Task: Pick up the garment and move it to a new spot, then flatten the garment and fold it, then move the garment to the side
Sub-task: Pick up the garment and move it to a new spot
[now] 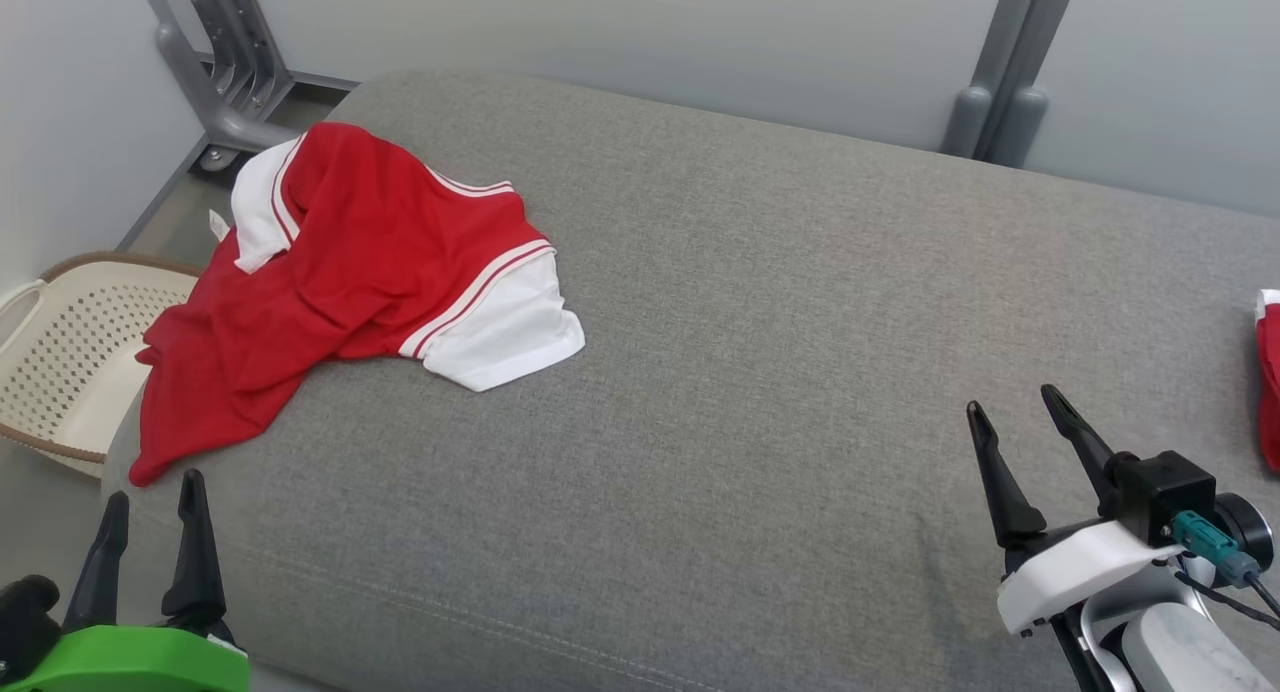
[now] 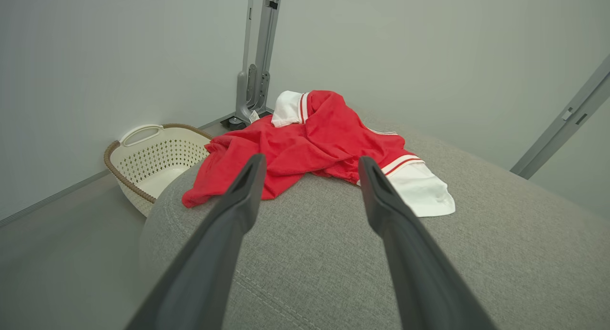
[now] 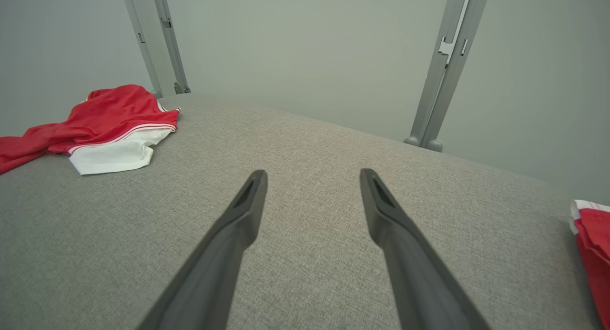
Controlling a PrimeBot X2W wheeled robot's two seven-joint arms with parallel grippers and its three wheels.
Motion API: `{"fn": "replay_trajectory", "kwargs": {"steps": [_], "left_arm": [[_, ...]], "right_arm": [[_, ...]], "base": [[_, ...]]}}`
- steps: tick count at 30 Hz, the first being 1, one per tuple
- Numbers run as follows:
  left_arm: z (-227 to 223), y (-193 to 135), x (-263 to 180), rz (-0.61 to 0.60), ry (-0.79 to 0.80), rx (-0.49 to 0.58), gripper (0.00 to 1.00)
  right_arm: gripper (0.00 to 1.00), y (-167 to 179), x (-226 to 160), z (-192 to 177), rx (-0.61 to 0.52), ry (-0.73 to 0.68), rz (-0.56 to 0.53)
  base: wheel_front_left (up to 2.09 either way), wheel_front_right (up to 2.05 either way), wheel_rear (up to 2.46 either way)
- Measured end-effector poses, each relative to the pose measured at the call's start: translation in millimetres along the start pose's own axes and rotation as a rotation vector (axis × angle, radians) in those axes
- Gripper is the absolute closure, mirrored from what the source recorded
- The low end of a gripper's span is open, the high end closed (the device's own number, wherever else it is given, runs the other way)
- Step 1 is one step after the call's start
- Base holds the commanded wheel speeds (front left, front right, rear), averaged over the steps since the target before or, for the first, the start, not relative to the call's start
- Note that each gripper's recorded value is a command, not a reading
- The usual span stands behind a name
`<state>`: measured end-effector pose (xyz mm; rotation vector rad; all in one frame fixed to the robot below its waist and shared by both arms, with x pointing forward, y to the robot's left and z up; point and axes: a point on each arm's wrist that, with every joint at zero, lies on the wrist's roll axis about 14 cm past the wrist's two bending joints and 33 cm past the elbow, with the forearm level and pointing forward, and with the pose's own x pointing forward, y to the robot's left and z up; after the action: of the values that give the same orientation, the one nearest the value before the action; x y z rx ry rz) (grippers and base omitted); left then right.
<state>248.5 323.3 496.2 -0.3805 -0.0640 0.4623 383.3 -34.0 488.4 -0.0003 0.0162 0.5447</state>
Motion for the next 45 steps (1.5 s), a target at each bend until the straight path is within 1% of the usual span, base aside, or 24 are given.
{"fn": "replay_trajectory", "kwargs": {"steps": [3, 7, 10, 11, 12, 14, 16, 18, 20, 23, 28, 33, 36, 38, 45], "left_arm": [[2.3, 7.2, -1.7, 0.020, -0.004, -0.048, 0.00], [13.9, 3.5, 10.9, -0.016, -0.003, -0.060, 0.00], [28.4, -2.0, 35.3, -0.050, 0.014, -0.034, 0.00], [32.7, -2.5, 44.1, -0.053, 0.026, -0.043, 0.00], [34.0, -2.1, 52.4, -0.053, 0.050, -0.048, 0.00], [30.5, 3.2, 64.7, -0.046, 0.120, -0.011, 0.00], [18.8, 5.4, 74.0, -0.033, 0.209, -0.034, 0.00], [4.7, -1.6, 83.5, -0.042, 0.293, -0.050, 0.00], [0.0, -7.7, 96.7, -0.045, 0.334, -0.091, 0.00], [-8.2, -9.6, 113.2, -0.029, 0.386, -0.118, 0.00], [-36.9, 1.2, 126.0, 0.038, 0.493, -0.111, 0.00], [-56.6, 0.3, 145.1, 0.065, 0.545, -0.115, 0.00], [-68.3, 2.0, 156.4, 0.089, 0.565, -0.138, 0.00], [-77.4, -1.1, 164.3, 0.093, 0.581, -0.159, 0.00], [-117.0, -14.3, 187.7, 0.096, 0.646, -0.170, 0.00]], "right_arm": [[0.00, 5.4, 5.8, 3.3, 0.017, -0.014, 0.013], [0.00, 3.4, 13.7, 2.2, 0.028, -0.009, 0.011], [0.00, 2.4, 22.9, 2.3, 0.034, -0.013, 0.020], [0.00, 2.0, 25.9, 2.4, 0.035, -0.015, 0.023], [0.00, 1.8, 28.8, 1.7, 0.036, -0.014, 0.027], [0.00, 1.0, 34.2, -1.6, 0.043, -0.006, 0.033], [0.00, 1.5, 38.1, -6.6, 0.050, 0.008, 0.039], [0.00, 0.7, 42.2, -11.9, 0.061, 0.021, 0.040], [0.00, -0.6, 45.0, -18.4, 0.066, 0.036, 0.037], [0.00, 0.3, 50.6, -25.4, 0.075, 0.049, 0.045], [0.00, -4.5, 62.5, -31.5, 0.091, 0.048, 0.043], [0.00, -15.9, 73.9, -37.8, 0.089, 0.047, 0.026], [0.00, -24.5, 80.7, -40.6, 0.080, 0.039, 0.014], [0.00, -29.9, 84.9, -43.4, 0.074, 0.036, 0.006], [0.00, -55.4, 97.0, -58.7, 0.047, 0.043, -0.034]], "base": [[0.00, 0.00, 0.00], [0.00, 0.00, 0.00], [0.00, 0.00, 0.00], [0.00, 0.00, 0.00], [0.00, 0.00, 0.00], [0.00, 0.00, 0.00], [0.00, 0.00, 0.00], [0.00, 0.00, 0.00], [0.00, 0.00, 0.00], [0.00, 0.00, 0.00], [0.00, 0.00, 0.00], [0.00, 0.00, 0.00], [0.00, 0.00, 0.00], [0.00, 0.00, 0.00], [0.00, 0.00, 0.00]]}}
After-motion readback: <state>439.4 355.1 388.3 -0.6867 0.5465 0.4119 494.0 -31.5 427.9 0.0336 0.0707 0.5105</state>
